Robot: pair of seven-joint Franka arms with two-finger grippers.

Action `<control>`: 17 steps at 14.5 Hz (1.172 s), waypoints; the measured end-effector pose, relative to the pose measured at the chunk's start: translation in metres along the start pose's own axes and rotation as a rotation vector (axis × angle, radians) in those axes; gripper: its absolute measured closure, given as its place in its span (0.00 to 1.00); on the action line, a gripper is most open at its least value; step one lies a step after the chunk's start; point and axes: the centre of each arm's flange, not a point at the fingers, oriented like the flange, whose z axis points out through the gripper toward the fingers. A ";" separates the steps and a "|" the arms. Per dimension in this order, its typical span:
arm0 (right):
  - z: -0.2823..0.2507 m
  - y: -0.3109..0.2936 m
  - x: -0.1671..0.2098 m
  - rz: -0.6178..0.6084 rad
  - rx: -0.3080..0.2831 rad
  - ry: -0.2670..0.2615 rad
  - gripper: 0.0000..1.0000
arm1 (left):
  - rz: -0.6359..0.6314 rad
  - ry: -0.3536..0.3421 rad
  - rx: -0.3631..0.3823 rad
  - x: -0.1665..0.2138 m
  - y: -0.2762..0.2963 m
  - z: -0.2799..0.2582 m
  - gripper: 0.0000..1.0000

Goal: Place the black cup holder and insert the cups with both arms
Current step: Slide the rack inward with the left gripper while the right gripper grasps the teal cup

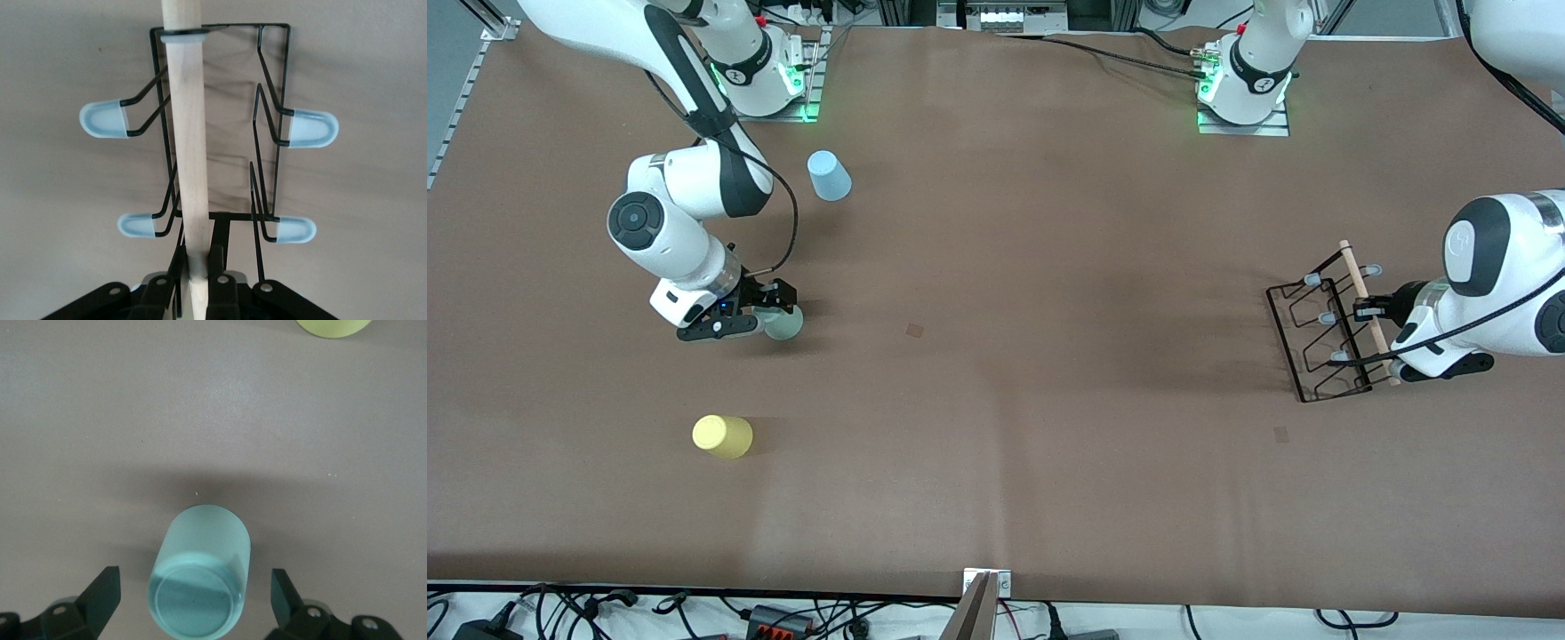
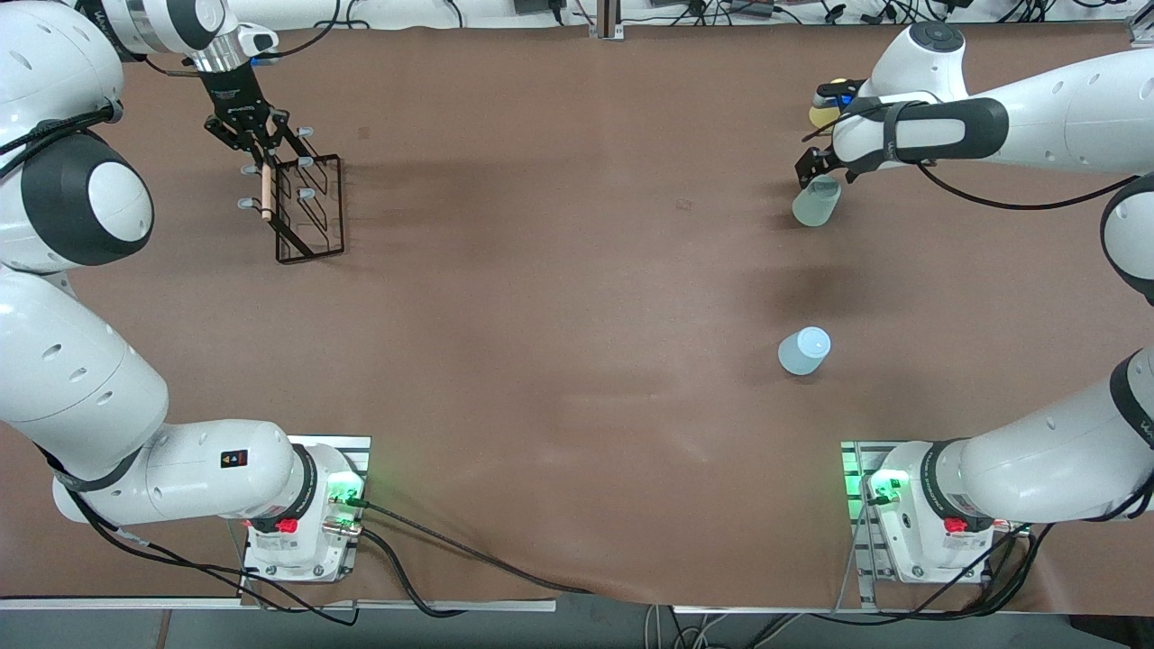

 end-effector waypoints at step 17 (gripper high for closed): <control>0.013 -0.003 -0.006 -0.007 0.000 -0.024 0.35 | 0.248 0.135 -0.081 -0.123 0.409 -0.021 0.84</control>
